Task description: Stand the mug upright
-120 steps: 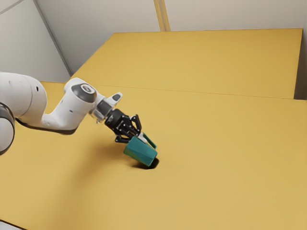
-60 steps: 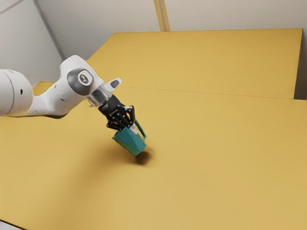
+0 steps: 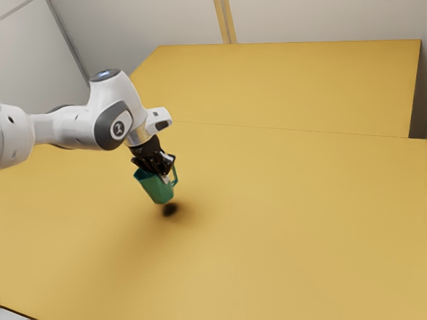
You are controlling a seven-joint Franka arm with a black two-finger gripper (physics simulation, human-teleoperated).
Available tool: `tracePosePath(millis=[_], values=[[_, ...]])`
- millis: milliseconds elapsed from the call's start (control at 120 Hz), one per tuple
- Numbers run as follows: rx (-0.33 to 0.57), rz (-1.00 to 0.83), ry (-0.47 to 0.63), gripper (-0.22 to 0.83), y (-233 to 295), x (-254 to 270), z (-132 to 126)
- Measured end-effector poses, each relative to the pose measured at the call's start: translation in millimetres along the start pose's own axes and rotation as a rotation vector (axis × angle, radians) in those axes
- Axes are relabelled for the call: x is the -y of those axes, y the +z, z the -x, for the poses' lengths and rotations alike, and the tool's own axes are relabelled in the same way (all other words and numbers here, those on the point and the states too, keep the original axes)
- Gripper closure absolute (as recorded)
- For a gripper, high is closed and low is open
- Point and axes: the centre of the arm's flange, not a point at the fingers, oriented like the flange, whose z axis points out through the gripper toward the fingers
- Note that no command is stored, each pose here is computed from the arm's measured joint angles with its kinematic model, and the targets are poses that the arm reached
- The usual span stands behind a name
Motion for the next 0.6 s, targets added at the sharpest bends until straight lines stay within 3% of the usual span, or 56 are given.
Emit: tracePosePath(millis=[283, 600], values=[[0.007, -0.070, 0.065, 0.78, 22, -6, 2], [0.042, -0.084, 0.015, 0.78, 50, 23, 1]])
